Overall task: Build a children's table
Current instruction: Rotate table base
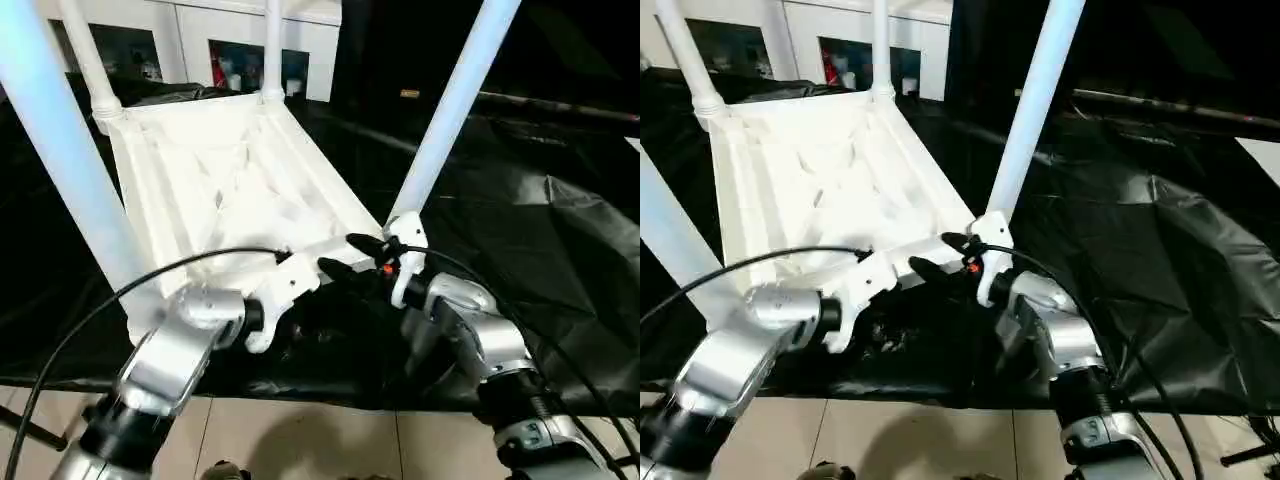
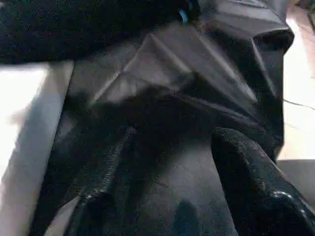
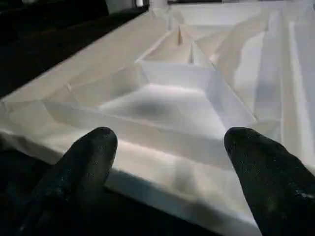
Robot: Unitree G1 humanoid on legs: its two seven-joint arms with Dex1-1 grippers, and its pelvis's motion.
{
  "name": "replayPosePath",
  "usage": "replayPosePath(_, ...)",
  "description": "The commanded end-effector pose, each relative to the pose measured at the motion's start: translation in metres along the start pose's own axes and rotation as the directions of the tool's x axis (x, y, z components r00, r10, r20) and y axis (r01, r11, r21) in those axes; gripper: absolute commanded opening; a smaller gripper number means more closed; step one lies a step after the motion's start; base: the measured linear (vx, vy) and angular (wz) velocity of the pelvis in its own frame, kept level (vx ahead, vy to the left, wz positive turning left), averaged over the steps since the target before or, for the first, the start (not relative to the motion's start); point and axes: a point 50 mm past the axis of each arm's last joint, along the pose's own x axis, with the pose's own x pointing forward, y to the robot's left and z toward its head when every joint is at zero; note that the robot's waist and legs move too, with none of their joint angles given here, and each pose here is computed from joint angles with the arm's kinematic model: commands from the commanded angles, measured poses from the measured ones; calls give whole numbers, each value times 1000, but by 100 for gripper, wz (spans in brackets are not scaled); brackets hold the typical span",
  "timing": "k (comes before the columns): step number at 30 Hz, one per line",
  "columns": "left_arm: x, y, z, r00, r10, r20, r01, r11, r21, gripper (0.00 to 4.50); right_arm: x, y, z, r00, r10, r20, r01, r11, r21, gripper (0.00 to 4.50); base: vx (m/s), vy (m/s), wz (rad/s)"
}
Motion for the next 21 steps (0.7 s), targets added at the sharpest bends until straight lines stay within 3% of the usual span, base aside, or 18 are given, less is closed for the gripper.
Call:
replayPosePath(1,-3,-2,3,999,37,23,-38,999,22,311,5,-11,13,996,-83,29,84,996,-44,393,0,0,0)
replayPosePath(6,-12,-4,-6,999,51,-13,-50,999,10,352,7,-43,19,927,-375,13,375,922,-98,393,0,0,0)
replayPosePath(9,-15,-5,-7,999,48,-16,-48,999,4,358,6,-49,20,903,-430,11,429,899,-86,393,0,0,0)
replayPosePath(13,-23,-8,-14,999,53,11,-53,999,-6,394,-2,-69,24,825,-565,23,566,824,-36,393,0,0,0)
replayPosePath(16,-26,-12,-19,998,34,51,-34,999,-6,396,-7,-80,27,771,-637,22,637,770,-30,393,0,0,0)
replayPosePath(18,-29,-13,-22,997,27,71,-25,999,-19,435,-13,-87,28,730,-684,14,684,729,-32,393,0,0,0)
replayPosePath(21,-32,-13,-25,998,17,68,-15,1000,-21,443,-17,-91,30,712,-702,18,703,711,-31,393,0,0,0)
